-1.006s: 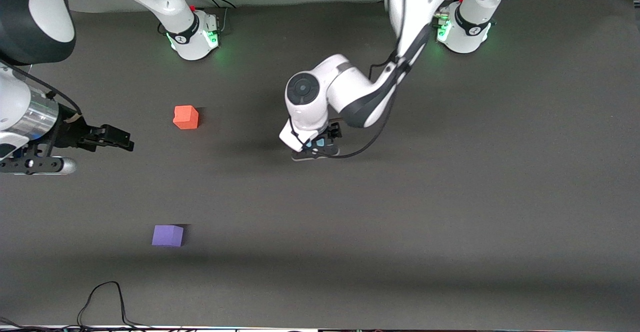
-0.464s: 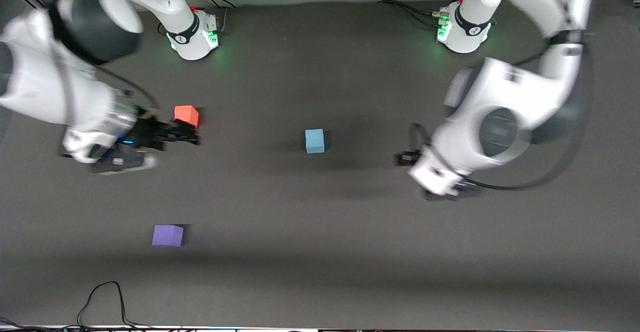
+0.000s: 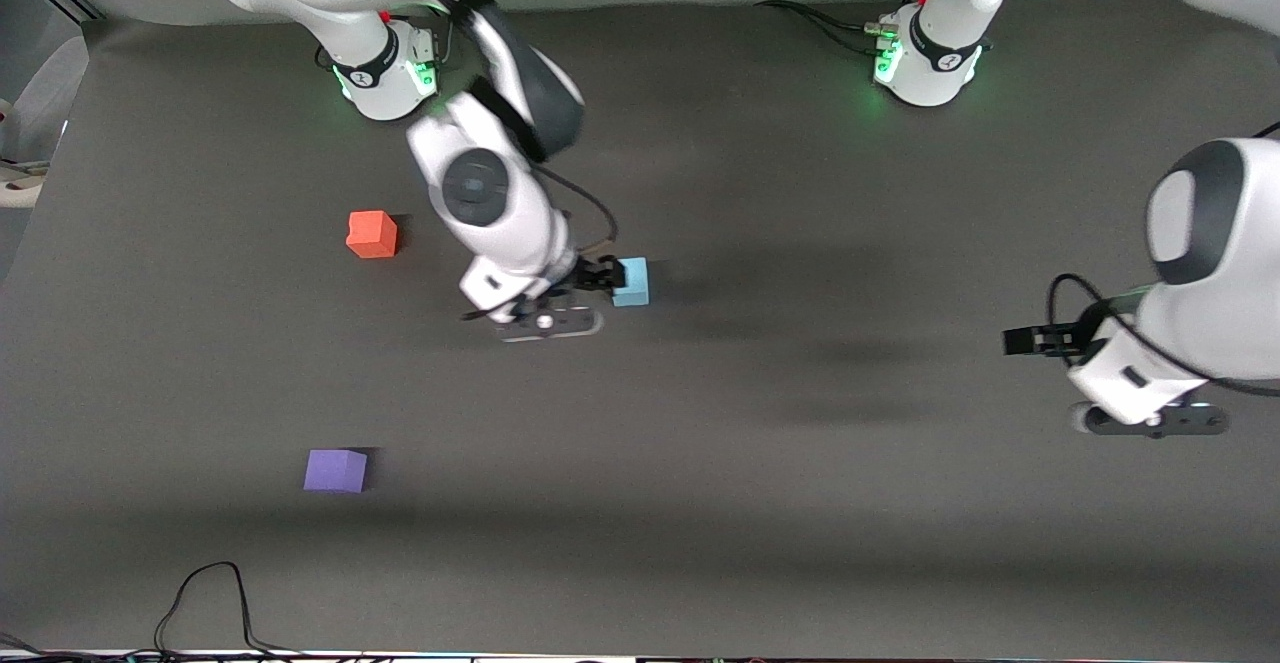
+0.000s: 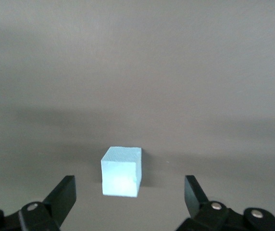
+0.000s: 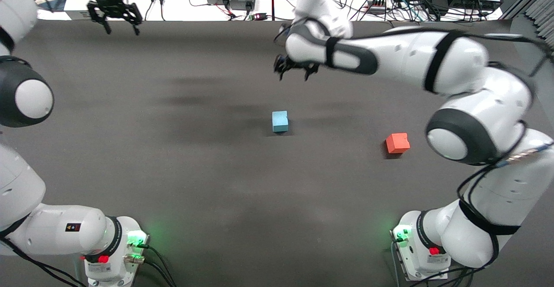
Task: Place blue block between orange and purple blocks
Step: 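Lower the right gripper over the blue block while the left gripper withdraws, then close the right gripper on the light blue block and lift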
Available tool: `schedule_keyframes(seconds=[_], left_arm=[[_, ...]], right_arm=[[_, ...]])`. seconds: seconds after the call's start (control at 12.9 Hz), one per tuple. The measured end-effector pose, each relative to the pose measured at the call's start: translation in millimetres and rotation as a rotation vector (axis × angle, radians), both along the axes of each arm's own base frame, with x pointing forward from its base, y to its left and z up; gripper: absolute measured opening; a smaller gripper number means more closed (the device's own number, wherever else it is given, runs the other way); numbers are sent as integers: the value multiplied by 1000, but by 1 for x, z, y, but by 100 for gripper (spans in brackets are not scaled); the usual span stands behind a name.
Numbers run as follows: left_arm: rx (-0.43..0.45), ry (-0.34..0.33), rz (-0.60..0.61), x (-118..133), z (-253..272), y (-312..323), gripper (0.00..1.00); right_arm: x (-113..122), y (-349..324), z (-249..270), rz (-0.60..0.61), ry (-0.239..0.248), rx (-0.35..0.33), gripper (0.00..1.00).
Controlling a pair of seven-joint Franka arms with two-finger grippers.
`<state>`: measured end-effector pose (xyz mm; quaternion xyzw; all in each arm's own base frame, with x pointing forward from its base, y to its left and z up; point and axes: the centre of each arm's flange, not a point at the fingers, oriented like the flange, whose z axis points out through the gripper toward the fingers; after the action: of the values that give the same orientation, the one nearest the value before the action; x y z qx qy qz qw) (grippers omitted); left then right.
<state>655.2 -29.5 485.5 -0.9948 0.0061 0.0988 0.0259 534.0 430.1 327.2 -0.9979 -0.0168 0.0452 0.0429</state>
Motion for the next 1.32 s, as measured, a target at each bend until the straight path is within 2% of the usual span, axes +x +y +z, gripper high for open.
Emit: schedule_keyframes(seconds=[0.23,0.39,0.85,0.93,1.01,1.24,1.32], left_arm=[[5,-53,4,-28,52,20,100],[9,-81,-1,-46,80,16,100],[16,-97,-3,-66,102,14,100],[18,-102,-10,-70,106,9,100],[17,-104,-15,-76,108,4,100],[9,-105,-19,-90,112,3,100],[-2,-104,-27,-92,112,6,100]], right_arm=[[-11,22,-67,-33,10,-28,100],[-20,31,-92,-37,21,-43,100],[-68,43,-143,-36,8,-58,100],[-72,43,-147,-32,10,-63,91],[-73,43,-147,-31,10,-64,90],[-67,39,-139,-41,-2,-61,56],[-59,32,-130,-51,-10,-66,56]])
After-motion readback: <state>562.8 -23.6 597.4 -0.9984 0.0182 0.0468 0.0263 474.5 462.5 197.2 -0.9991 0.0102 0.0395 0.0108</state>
